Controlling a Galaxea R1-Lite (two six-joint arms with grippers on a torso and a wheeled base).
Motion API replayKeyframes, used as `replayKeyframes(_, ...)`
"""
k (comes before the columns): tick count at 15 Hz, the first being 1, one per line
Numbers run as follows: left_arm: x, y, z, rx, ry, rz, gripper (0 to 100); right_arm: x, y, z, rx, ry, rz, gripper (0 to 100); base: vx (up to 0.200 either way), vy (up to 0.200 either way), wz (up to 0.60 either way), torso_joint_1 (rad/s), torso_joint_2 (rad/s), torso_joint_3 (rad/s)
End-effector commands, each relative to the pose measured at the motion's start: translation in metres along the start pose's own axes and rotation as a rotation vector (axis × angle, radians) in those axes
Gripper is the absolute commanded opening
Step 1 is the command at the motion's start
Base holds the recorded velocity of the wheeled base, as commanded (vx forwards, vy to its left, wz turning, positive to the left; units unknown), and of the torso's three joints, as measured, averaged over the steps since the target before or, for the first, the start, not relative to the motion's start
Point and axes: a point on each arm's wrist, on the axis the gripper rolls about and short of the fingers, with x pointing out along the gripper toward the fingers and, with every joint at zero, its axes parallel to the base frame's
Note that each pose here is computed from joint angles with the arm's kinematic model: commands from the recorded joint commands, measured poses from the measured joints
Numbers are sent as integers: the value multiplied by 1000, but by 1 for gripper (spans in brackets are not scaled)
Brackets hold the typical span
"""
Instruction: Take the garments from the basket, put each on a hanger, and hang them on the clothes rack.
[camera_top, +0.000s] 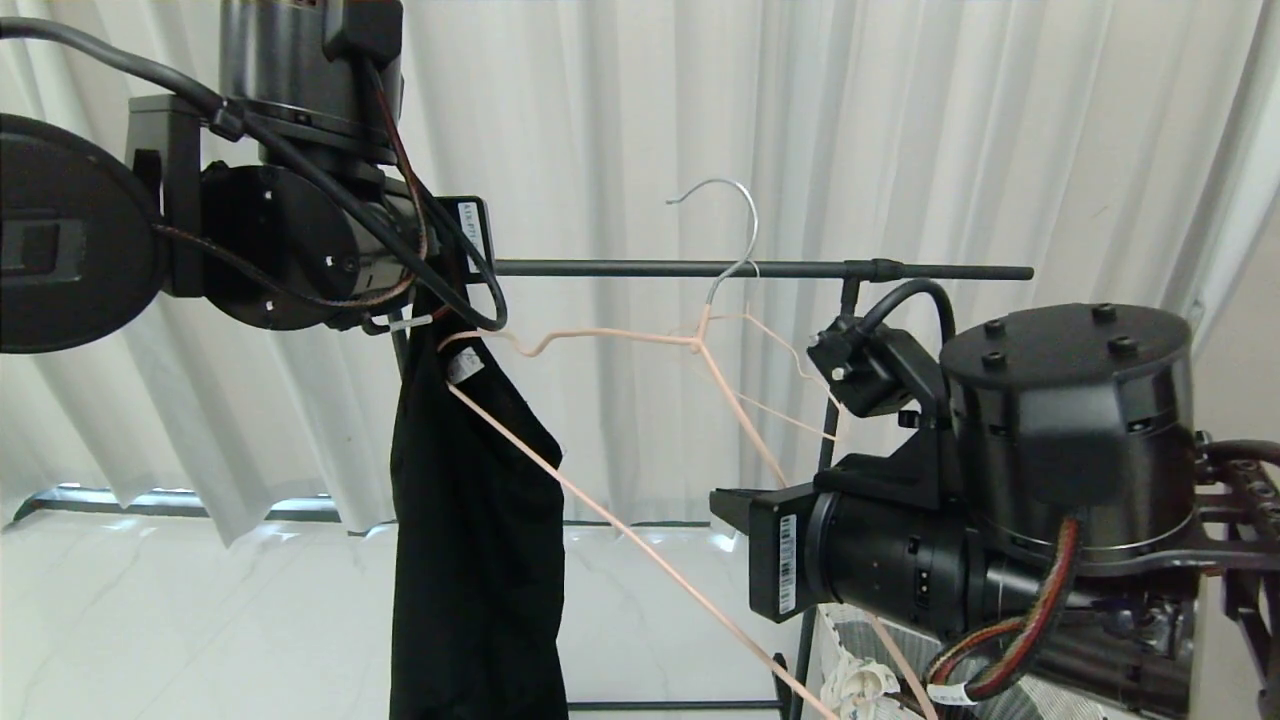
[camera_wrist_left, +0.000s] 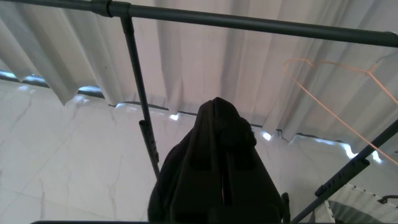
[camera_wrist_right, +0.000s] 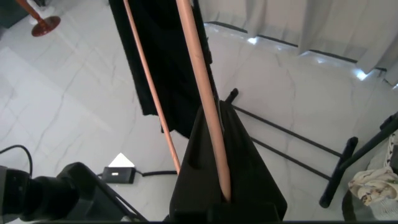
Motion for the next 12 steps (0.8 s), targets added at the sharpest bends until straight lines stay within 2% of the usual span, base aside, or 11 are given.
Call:
replayKeyframes(1, -1, 0, 2, -6, -7, 0, 0, 10, 1, -7, -9, 28, -9, 0, 0, 0, 0, 0, 0, 0)
replayKeyframes(6, -2, 0, 1, -2, -3, -4, 0, 27, 5, -6, -5, 28, -24, 0, 0, 0, 0, 0, 0, 0)
replayKeyframes(12, -3, 0, 3, -34, -9, -5, 0, 53, 18, -1, -6, 11, -10, 0, 0, 0, 0, 0, 0, 0)
